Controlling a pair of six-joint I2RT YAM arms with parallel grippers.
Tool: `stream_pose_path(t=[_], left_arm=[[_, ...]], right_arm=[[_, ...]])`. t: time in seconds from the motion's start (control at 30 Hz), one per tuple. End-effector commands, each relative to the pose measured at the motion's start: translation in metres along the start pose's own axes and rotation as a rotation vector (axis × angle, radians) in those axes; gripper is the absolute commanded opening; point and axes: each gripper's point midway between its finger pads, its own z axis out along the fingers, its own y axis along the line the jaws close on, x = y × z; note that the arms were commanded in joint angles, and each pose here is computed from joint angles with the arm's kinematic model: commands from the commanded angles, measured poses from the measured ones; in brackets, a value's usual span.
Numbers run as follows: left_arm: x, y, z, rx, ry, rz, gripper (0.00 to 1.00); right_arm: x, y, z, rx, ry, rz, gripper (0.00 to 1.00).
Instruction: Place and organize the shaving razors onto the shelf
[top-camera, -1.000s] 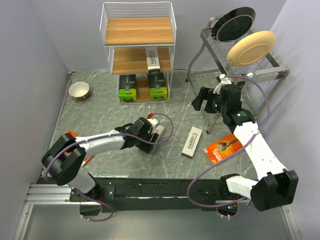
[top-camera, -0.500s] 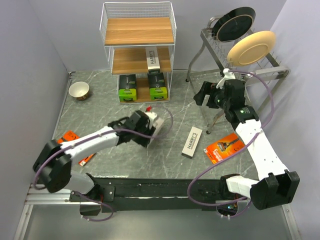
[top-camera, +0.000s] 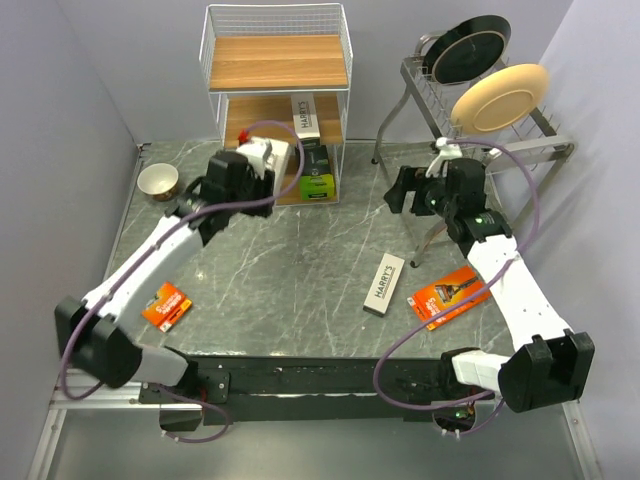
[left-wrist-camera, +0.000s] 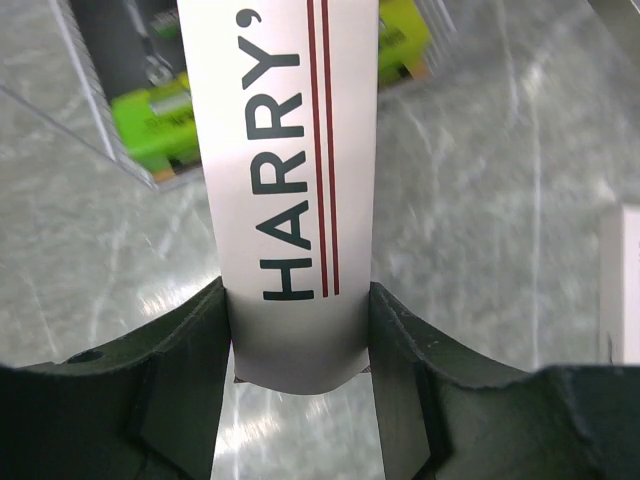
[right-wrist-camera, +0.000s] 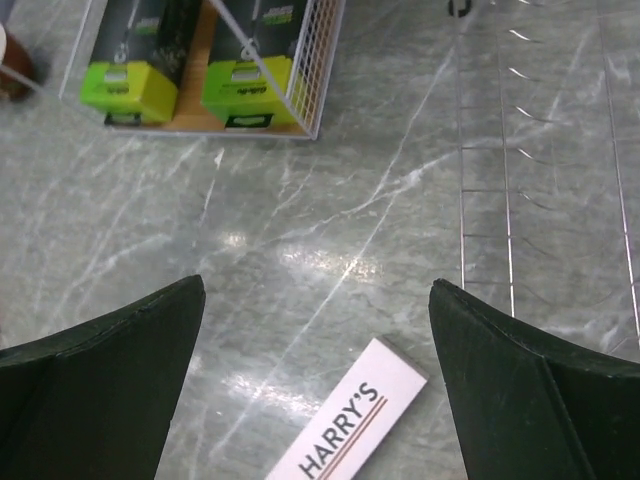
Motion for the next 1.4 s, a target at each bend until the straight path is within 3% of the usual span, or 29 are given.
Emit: stream_pose_path(t=[0.0,0.07,0.13,0.3,1.1,1.23,1.37], left_arm=[[-0.062,0.010,0.014,-0.027,-0.136,-0.029,0.49],[-0.074,0.010,0.024,-0.030,-0.160,-0.036,0.49],[-0.078,0.012,0.032,-0.043,-0.166,-0.043,0.50],[-0.091,0.021,0.043,-0.080,-0.176,-0.051,0.50],[-0.157,0.040,0.095,-0.152,-0.287,-0.117,0.59],[-0.159,0.041,0.091,-0.175,-0.298,-0.127,0.76],[-0.164,0.033,0.070,-0.170,-0.334,-0.134,0.81]], right_arm=[[0.019,0.061,0.001,-0.344,0.039,-0.256,1.00],[0.040,0.090,-0.005,-0.541,0.102,-0.292,1.00],[0.059,0.095,0.001,-0.561,0.151,-0.348,1.00],[0.085,0.112,0.009,-0.544,0.176,-0.470,1.00],[0.083,0.107,0.018,-0.473,0.183,-0.432,1.00],[0.086,0.103,0.017,-0.460,0.181,-0.442,1.00],[0.086,0.100,0.016,-0.449,0.165,-0.444,1.00]])
